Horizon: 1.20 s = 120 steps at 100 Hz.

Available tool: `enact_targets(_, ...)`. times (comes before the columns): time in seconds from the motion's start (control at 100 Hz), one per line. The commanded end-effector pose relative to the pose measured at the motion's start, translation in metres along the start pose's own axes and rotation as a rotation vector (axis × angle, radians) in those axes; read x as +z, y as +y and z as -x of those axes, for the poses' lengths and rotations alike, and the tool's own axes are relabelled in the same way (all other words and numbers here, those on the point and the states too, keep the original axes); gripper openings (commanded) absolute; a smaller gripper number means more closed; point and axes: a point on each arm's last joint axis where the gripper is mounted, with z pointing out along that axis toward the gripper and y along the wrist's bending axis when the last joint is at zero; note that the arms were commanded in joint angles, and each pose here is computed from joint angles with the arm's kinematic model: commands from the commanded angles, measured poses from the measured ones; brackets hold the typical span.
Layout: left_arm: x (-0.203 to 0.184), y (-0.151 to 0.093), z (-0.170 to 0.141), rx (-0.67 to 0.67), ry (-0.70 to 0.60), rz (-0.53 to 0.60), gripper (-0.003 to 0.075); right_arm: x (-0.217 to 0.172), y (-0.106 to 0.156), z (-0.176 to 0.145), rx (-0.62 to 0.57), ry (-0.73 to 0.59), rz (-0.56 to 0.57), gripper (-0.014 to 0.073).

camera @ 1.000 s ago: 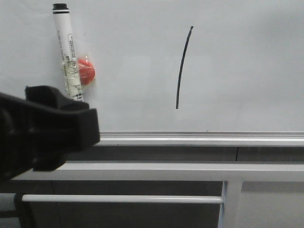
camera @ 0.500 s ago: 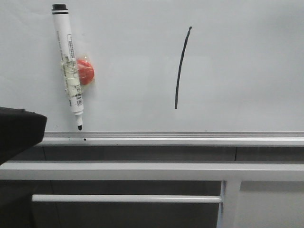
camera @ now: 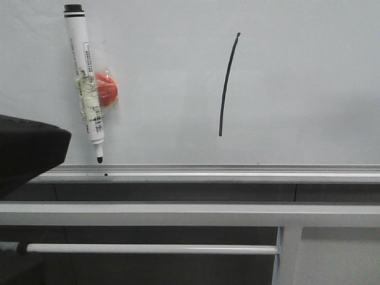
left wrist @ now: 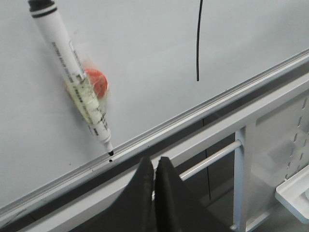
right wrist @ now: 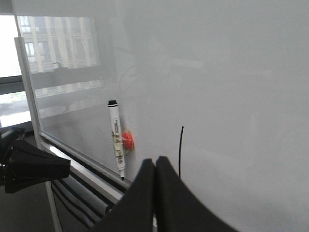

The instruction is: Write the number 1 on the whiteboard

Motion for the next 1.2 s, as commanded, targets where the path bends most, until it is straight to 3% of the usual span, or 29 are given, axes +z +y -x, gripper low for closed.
enact_targets(0.0, -0.005, 0.009, 0.024, -0.006, -0.197, 0.102, -0.002, 0.0, -0.002, 0.01, -0.003, -0.039, -0.032, -0.0064)
enact_targets(0.25, -0.006, 0.001, 0.032, 0.019, -0.285, 0.029, -0.002, 0.0, -0.003, 0.01, -0.003, -0.041, -0.035, -0.0064)
enact_targets(0.67, -0.006, 0.003, 0.033, 0.047, -0.289, 0.057, -0.002, 0.0, -0.003, 0.01, -0.003, -0.041, -0.035, -0.0064)
enact_targets(1.19, -0.021, 0.012, 0.056, 0.023, -0.495, -0.061, -0.002, 0.0, -0.003, 0.01, -0.003, -0.041, -0.035, -0.0064)
